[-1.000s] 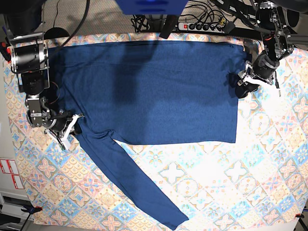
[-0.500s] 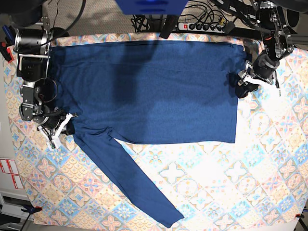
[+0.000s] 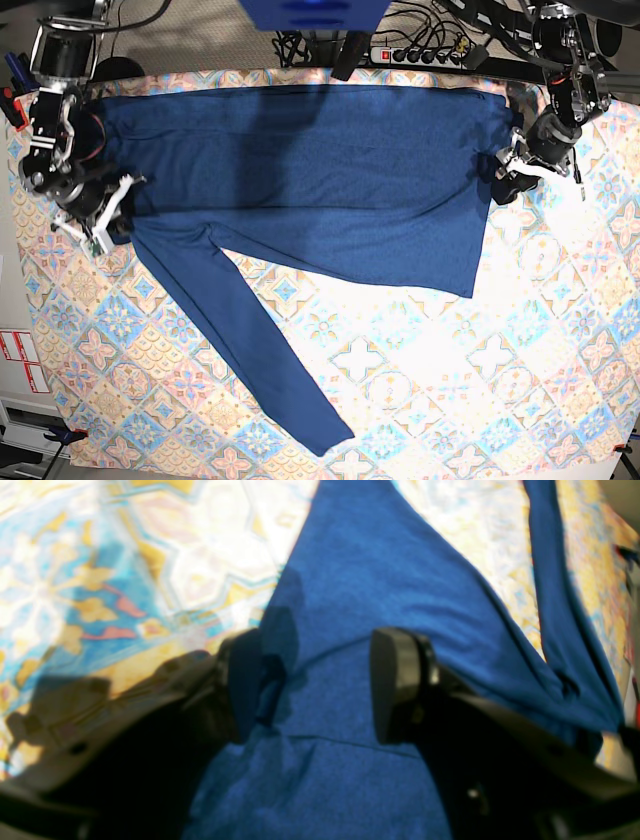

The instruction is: Fold the T-shirt properly

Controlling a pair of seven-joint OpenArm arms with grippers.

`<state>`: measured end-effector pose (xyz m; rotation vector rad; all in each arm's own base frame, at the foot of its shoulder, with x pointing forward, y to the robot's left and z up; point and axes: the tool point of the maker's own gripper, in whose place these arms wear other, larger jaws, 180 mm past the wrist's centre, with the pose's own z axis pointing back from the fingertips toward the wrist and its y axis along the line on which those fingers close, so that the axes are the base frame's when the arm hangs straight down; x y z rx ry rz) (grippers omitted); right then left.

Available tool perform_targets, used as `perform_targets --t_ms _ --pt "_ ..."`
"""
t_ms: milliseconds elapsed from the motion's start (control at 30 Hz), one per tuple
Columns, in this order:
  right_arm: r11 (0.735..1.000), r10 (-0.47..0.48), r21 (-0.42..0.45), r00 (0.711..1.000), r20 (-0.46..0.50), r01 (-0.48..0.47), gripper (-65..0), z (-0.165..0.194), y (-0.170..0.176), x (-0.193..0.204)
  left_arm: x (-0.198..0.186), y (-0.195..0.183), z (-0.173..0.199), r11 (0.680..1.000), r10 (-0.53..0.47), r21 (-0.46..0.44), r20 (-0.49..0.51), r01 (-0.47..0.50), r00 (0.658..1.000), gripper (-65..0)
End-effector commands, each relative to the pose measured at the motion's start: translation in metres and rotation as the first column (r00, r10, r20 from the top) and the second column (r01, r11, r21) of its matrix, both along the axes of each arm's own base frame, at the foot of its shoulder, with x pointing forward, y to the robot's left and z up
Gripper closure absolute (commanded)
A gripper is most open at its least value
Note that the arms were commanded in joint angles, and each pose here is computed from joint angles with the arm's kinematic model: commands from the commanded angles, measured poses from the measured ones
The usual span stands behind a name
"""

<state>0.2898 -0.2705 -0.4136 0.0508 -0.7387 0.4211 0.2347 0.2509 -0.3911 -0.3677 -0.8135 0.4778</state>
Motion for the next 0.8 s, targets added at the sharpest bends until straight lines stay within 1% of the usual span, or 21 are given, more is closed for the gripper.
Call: perform_targets --t_ms 0,167,233,300,533,600,767 --pt "1.0 -0.002 -0.011 0.998 0.069 0.002 -0.7 0.021 -0.008 0.013 0.009 0.003 0.013 1.0 -0.003 0.007 0.051 0.003 0.999 -33.7" --pt "1.0 -0.011 -0.009 0.998 0.065 0.011 -0.7 0.019 -0.01 0.01 0.031 0.004 0.029 1.0 0.0 0.009 0.112 -0.001 0.994 -33.7" --pt "1.0 -0.008 -0.01 0.998 0.064 0.009 -0.7 0.019 -0.009 0.01 0.047 0.006 0.041 1.0 0.0 0.015 0.154 -0.002 0.988 -33.9" --pt "1.0 -0.004 -0.01 0.998 0.068 0.005 -0.7 0.02 -0.008 0.011 0.062 0.008 0.045 1.0 0.007 0.006 0.173 -0.008 0.985 -34.2" --pt "1.0 -0.005 0.008 0.997 0.072 0.004 -0.7 0.019 0.0 0.012 0.107 0.03 0.018 0.993 0.097 -0.085 0.126 -0.086 0.987 -34.3" --pt "1.0 -0.004 0.008 0.997 0.073 0.004 -0.7 0.019 0.0 0.012 0.121 0.023 0.013 0.992 0.084 -0.103 0.113 -0.072 0.99 -34.3" --pt "1.0 -0.004 0.009 0.997 0.073 0.004 -0.7 0.019 0.001 0.012 0.15 0.004 0.005 0.993 0.017 -0.114 0.079 -0.007 0.997 -34.3"
